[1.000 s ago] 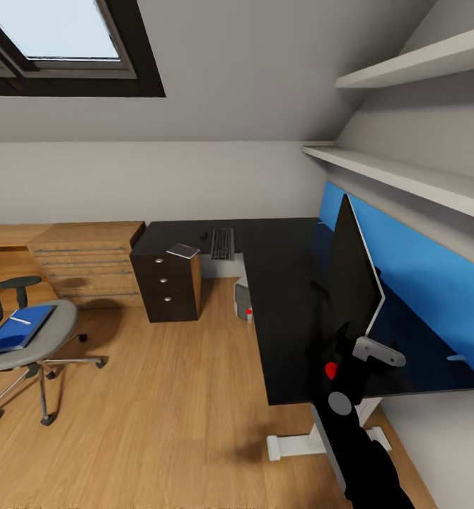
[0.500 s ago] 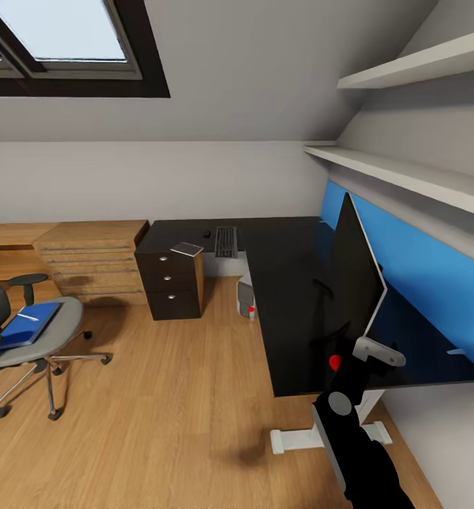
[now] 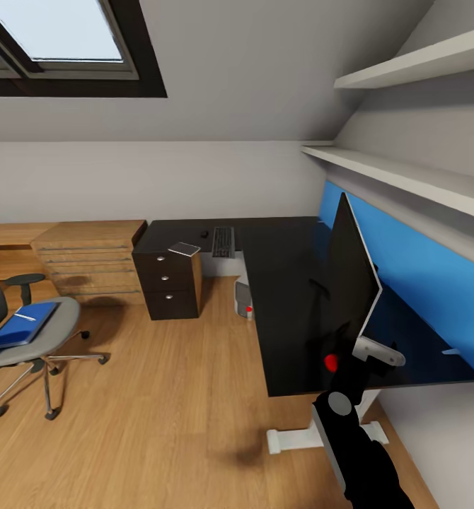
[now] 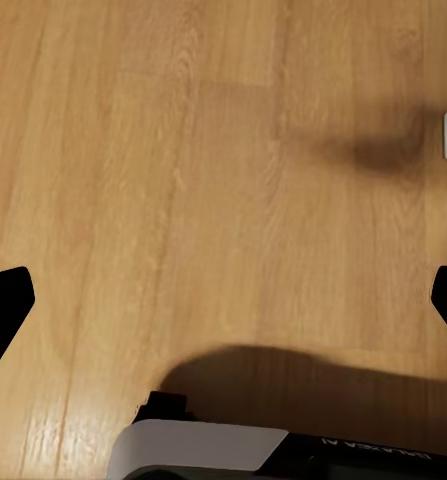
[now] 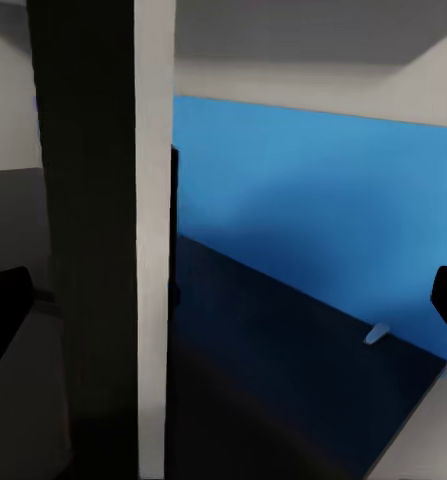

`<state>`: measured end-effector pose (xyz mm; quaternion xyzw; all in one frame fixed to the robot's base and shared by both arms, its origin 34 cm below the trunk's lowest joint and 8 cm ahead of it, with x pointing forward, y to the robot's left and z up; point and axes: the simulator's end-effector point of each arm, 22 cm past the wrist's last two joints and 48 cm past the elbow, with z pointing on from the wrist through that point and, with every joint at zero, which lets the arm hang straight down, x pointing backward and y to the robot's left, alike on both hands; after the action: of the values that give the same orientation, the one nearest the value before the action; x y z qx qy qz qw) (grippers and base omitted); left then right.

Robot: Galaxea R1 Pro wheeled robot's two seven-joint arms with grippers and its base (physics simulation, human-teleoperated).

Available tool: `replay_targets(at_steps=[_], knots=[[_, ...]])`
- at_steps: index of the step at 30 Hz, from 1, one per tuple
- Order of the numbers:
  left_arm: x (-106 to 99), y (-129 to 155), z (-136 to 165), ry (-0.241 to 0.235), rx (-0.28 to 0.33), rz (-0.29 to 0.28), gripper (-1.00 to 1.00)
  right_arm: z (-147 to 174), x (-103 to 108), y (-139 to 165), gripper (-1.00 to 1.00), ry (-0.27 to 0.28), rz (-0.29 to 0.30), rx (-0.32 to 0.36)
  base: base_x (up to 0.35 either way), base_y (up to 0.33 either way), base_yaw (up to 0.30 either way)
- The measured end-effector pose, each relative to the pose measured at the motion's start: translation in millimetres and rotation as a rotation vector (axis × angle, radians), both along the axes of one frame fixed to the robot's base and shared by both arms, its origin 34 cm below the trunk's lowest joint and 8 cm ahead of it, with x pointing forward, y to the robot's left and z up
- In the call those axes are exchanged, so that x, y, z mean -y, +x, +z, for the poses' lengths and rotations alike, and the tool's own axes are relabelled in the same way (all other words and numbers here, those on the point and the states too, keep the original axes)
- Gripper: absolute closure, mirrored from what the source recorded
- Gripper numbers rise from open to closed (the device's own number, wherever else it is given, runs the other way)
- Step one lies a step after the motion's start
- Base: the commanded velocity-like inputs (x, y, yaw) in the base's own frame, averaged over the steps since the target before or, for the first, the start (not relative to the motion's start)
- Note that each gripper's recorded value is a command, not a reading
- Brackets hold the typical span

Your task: In the bedroom, organize the workspace by keeping the computer under the desk, ensuring the monitor is on the desk, placing the keyboard on the desk next to the monitor, placing the mouse on the desk next to the keyboard, moving the folder from the swivel chair onto the desk next to the mouse, stacking the notebook on top of the folder with the pen on top of the notebook, and positioning the swivel chair next to the desk.

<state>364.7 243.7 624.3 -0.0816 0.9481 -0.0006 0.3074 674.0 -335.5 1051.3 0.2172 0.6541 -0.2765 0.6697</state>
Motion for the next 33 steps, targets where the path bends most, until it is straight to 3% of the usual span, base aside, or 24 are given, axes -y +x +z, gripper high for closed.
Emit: replay_targets(at_steps=[33], knots=[[-0.6,-0.5,-0.3,0.000,-0.002,0.000,-1.00,0.0,0.5,-0.1,-1.00,0.001,-0.001,0.001,-0.008,-0.055,0.000]])
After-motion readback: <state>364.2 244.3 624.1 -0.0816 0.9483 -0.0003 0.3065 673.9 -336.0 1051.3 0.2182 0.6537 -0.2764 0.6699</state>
